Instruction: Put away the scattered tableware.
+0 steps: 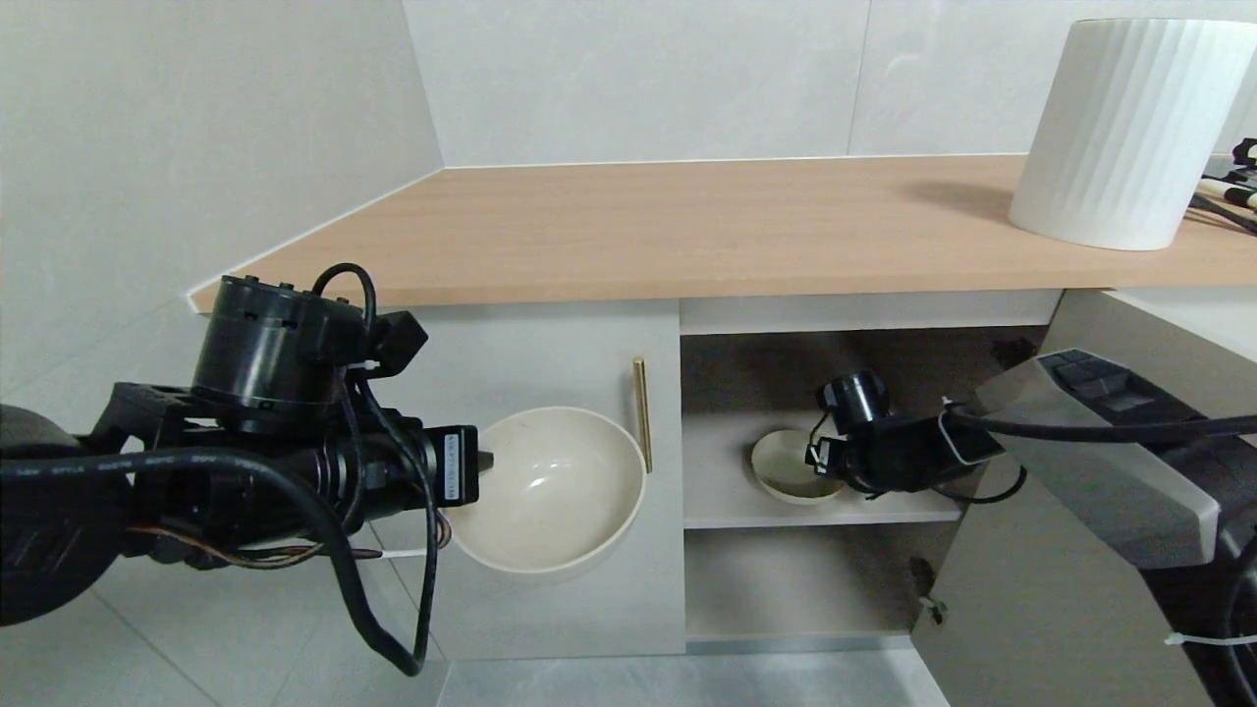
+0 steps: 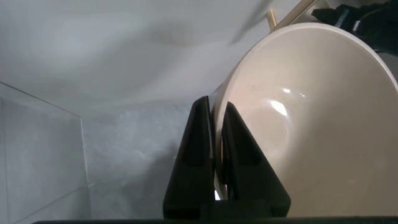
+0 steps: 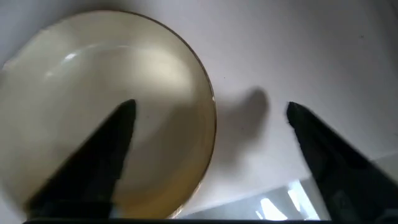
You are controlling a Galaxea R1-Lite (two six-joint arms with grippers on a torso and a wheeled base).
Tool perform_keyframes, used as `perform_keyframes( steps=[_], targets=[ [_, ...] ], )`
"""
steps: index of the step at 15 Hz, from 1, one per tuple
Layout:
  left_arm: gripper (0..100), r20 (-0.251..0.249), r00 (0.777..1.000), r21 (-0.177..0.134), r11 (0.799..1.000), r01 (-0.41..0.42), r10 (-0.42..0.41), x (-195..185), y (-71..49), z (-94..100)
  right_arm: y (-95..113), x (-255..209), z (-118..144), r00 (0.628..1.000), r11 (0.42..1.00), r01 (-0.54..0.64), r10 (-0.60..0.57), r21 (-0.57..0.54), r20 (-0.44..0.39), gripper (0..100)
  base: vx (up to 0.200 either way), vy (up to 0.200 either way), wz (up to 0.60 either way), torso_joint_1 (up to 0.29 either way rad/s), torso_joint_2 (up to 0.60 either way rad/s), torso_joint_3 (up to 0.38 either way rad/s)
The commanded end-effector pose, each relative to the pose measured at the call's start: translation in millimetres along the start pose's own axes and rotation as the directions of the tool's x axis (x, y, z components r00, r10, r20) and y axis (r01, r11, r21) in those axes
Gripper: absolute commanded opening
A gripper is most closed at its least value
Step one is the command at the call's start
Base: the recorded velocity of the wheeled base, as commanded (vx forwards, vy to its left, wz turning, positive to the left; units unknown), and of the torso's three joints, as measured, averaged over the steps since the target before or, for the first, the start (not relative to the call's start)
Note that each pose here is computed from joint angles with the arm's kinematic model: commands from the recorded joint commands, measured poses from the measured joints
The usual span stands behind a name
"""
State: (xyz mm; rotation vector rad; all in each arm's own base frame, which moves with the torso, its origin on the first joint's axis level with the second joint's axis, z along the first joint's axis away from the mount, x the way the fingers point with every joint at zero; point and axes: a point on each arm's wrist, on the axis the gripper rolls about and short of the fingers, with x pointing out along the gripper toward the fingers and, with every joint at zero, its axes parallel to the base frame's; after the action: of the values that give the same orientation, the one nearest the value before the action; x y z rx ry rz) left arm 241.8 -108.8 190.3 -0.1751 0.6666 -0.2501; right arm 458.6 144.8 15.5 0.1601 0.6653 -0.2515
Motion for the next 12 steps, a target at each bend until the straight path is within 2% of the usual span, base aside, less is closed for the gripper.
perform_keyframes(
  steps=[1, 2, 3, 4, 5, 7, 9, 12],
  targets=[
    [0, -0.027, 1.000, 0.012, 1.000, 0.006, -0.005, 10, -4.5, -2.9, -11, -77, 35, 0.989, 0.988, -0.151, 0.151, 0.029, -0.002, 100, 0.000, 0.000, 0.00, 0.000, 0.00, 0.000],
    [0, -0.030, 1.000, 0.013, 1.000, 0.006, -0.005, 11, -4.9, -3.4, -12, -80, 36, 0.987, 0.987, -0.161, 0.161, 0.029, -0.005, 100, 0.000, 0.000, 0.00, 0.000, 0.00, 0.000],
    [0, -0.045, 0.998, 0.043, 0.999, 0.033, -0.031, 24, -15.6, -7.5, -14, -131, 38, 0.933, 0.935, -0.353, 0.353, 0.014, -0.073, 100, 0.000, 0.000, 0.00, 0.000, 0.00, 0.000],
    [0, -0.063, 0.997, 0.072, 0.996, 0.059, -0.054, 35, -26.2, -14.1, -21, -176, 37, 0.869, 0.876, -0.482, 0.478, 0.002, -0.128, 100, 0.000, 0.000, 0.00, 0.000, 0.00, 0.000],
    [0, -0.088, 0.994, 0.088, 0.994, 0.072, -0.064, 41, -32.9, -20.4, -26, -207, 36, 0.827, 0.836, -0.548, 0.539, -0.017, -0.158, 100, 0.000, 0.000, 0.00, 0.000, 0.00, 0.000],
    [0, -0.121, 0.989, 0.113, 0.989, 0.094, -0.081, 52, -44.3, -28.1, -28, -233, 31, 0.805, 0.811, -0.583, 0.568, -0.054, -0.170, 100, 0.000, 0.000, 0.00, 0.000, 0.00, 0.000],
    [0, -0.127, 0.986, 0.146, 0.981, 0.128, -0.109, 59, -63.2, -34.6, -23, -254, 23, 0.780, 0.781, -0.619, 0.600, -0.085, -0.178, 100, 0.000, 0.000, 0.00, 0.000, 0.00, 0.000],
    [0, -0.153, 0.985, 0.176, 0.979, 0.102, -0.075, 71, -71.8, -47.4, -16, -269, 12, 0.756, 0.744, -0.651, 0.622, -0.147, -0.203, 100, 0.000, 0.000, 0.00, 0.000, 0.00, 0.000]
  ],
)
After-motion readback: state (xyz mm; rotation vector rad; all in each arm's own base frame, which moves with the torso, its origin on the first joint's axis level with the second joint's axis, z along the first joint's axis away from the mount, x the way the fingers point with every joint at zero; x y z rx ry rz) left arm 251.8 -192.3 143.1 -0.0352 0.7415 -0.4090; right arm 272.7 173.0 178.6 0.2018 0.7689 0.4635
